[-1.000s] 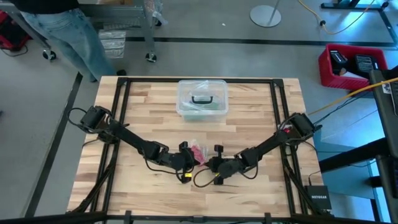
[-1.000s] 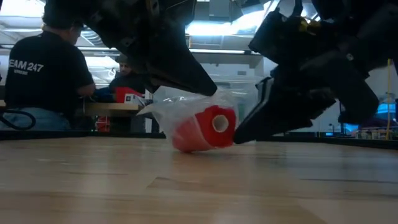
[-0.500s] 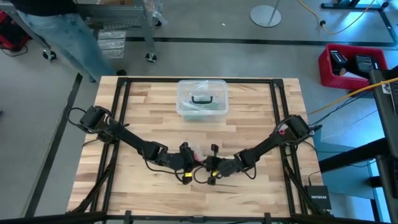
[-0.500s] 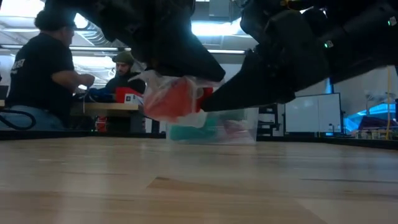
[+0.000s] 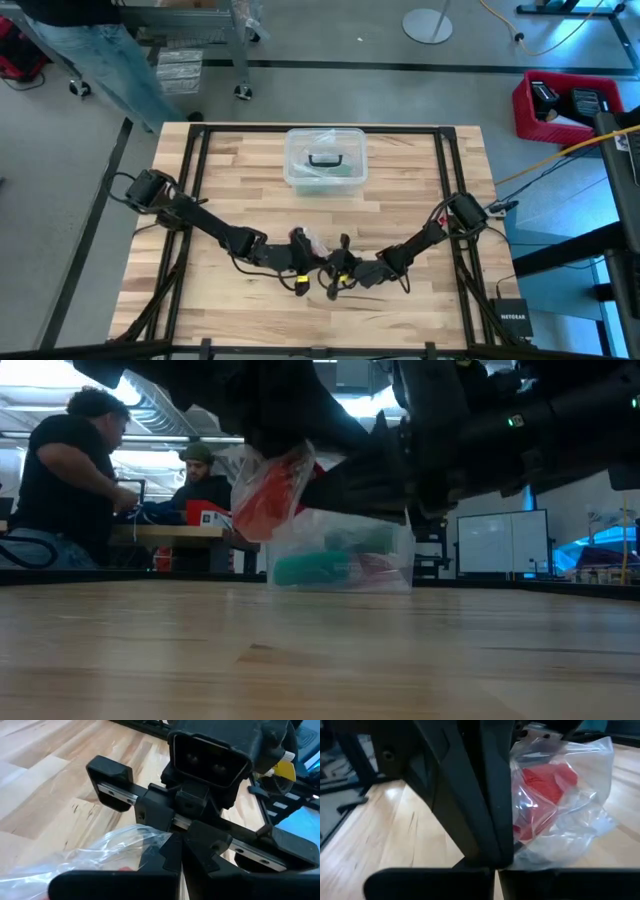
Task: Roll bandage
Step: Put the red bandage into the transparent zip bag
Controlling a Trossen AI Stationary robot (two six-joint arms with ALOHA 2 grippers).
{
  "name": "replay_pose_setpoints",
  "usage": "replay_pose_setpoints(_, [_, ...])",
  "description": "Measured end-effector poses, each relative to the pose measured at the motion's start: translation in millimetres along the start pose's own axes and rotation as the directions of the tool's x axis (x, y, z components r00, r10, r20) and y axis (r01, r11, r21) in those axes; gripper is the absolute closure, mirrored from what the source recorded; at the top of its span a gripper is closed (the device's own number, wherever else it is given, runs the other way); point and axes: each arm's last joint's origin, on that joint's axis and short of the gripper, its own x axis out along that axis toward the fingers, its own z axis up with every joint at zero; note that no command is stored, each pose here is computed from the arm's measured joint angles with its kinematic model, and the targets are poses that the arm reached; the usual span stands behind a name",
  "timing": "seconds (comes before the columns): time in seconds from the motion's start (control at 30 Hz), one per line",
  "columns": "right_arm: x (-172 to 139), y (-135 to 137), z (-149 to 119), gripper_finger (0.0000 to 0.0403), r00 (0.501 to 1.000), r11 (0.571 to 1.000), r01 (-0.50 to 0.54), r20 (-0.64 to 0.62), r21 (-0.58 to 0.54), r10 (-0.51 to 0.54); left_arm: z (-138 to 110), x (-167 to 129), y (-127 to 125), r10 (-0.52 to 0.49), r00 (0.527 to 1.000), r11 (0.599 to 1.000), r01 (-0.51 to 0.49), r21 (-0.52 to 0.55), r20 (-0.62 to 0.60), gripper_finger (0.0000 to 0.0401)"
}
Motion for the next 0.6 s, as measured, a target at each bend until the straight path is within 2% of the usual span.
replay_pose_setpoints(0.33, [2.6, 3.9, 9.3, 0.0394, 0.994, 0.995, 0.081, 0.062, 0.058, -0.085, 0.3, -4.2, -11.3, -0.044, 0.997, 0.998, 0.046, -0.035, 0.058, 0.0399])
replay_pose_setpoints(0.43, [2.4, 5.0, 14.3, 0.0388, 0.991, 0.991, 0.07, 0.102, 0.116, -0.082, 1.3, -5.6, -13.9, -0.052, 0.996, 0.997, 0.055, -0.049, 0.073, 0.0399])
replay_pose_setpoints(0.6, [2.6, 4.8, 12.5, 0.039, 0.993, 0.993, 0.072, 0.084, 0.099, -0.08, 0.8, -5.5, -14.6, -0.055, 0.996, 0.997, 0.059, -0.051, 0.069, 0.04])
